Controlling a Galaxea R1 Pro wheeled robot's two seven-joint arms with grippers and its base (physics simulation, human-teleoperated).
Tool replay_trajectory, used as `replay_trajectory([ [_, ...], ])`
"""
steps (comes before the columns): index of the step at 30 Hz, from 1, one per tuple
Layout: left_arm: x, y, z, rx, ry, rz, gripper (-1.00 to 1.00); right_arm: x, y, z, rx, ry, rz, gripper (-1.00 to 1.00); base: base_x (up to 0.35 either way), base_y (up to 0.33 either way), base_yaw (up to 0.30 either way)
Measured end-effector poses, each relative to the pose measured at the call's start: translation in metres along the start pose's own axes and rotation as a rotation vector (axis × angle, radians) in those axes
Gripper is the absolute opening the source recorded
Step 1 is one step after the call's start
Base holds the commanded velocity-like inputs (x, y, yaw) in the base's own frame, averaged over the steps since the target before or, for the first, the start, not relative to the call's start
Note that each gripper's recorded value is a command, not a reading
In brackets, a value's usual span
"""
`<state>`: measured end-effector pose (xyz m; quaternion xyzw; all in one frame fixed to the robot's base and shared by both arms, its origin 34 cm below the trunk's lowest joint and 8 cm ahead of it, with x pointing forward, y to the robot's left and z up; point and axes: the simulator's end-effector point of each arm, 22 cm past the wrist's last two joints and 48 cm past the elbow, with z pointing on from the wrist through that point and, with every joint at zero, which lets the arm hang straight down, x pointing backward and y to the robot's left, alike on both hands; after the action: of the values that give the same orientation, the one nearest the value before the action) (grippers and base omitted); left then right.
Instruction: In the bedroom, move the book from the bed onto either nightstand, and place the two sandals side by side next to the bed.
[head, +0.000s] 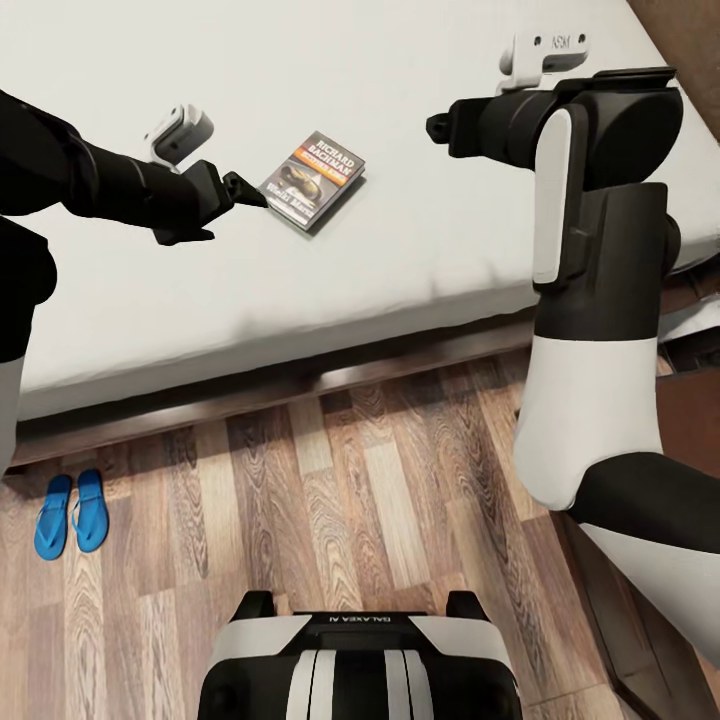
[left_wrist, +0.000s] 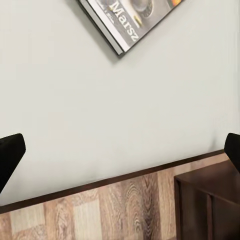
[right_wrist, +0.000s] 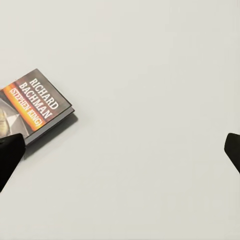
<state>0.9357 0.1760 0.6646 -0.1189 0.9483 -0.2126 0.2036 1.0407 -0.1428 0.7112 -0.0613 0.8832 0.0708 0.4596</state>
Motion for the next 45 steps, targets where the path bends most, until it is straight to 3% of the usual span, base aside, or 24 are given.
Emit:
replay_trajectory([
  [11,-0.001,-0.003,-0.008,0.002,-0.005,0.002,1.00,-0.012,0.003,-0.010,-0.011,-0.022,0.007,1.00,0.000,0.000,-0.001],
  [18,0.006,0.017,-0.010,-0.033,0.007,-0.012,1.00,-0.007,0.006,-0.028,-0.020,-0.050,0.020,1.00,0.000,0.000,0.000],
  [29,0.021,0.044,-0.013,-0.069,0.031,-0.030,1.00,0.018,0.008,-0.040,-0.022,-0.029,0.033,1.00,0.000,0.000,0.000],
  [45,0.032,0.043,-0.018,-0.047,0.045,-0.035,1.00,0.029,0.012,-0.049,-0.026,-0.007,0.035,1.00,0.000,0.000,0.000],
])
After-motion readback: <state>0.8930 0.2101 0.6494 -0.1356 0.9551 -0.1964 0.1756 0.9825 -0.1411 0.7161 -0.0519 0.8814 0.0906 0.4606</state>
